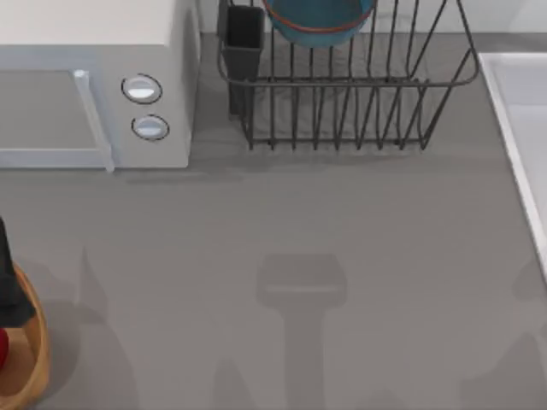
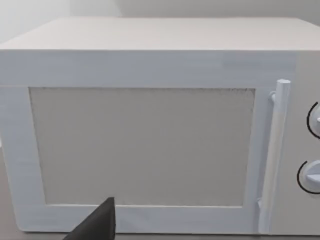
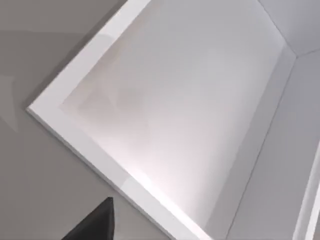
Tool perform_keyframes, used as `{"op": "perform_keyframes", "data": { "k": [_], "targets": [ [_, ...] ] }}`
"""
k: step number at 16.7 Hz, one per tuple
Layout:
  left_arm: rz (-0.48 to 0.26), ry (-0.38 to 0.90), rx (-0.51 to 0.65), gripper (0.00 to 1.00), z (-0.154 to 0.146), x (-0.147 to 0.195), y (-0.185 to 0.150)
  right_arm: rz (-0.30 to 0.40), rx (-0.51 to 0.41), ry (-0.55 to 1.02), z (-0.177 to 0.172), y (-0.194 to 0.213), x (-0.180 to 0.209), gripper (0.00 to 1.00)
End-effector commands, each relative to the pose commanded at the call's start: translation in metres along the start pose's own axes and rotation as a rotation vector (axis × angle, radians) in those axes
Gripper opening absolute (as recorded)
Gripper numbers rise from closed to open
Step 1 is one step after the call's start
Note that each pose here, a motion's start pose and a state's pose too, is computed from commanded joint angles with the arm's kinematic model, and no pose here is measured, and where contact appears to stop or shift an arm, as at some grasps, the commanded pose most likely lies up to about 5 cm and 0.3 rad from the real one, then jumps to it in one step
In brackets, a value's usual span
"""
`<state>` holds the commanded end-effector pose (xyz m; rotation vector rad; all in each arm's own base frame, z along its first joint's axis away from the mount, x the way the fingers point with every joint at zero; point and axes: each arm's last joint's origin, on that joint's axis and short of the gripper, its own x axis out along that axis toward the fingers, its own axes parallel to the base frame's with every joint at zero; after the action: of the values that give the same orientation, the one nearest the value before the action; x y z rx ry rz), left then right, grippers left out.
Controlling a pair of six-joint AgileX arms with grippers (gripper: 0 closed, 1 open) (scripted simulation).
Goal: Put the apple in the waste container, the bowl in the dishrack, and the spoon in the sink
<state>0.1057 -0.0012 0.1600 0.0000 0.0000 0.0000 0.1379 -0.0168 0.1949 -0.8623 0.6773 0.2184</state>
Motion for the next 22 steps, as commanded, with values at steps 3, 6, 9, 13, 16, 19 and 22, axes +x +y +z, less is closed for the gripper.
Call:
{"op": "perform_keyframes", "data": {
  "k": [3,6,9,13,16,19,22],
  "targets": [
    [0.0,0.0,0.0,1.0,0.0,0.0,0.0,0.078,-0.114,0.101,0.001,-0.015,0.003,1.0],
    [0.0,0.0,0.0,1.0,0.0,0.0,0.0,0.194,-0.261,0.181,0.003,-0.03,0.01,1.0],
    [0.0,0.0,0.0,1.0,0.0,0.0,0.0,0.358,-0.484,0.225,0.004,-0.043,0.02,1.0],
    [0.0,0.0,0.0,1.0,0.0,0.0,0.0,0.639,-0.74,0.226,0.0,-0.056,0.041,1.0],
    [0.0,0.0,0.0,1.0,0.0,0.0,0.0,0.817,-0.838,0.187,-0.003,-0.061,0.055,1.0],
    [0.0,0.0,0.0,1.0,0.0,0.0,0.0,0.911,-0.877,0.146,-0.004,-0.062,0.061,1.0],
    [0.0,0.0,0.0,1.0,0.0,0.0,0.0,0.916,-0.878,0.143,-0.004,-0.062,0.062,1.0]
  ]
}}
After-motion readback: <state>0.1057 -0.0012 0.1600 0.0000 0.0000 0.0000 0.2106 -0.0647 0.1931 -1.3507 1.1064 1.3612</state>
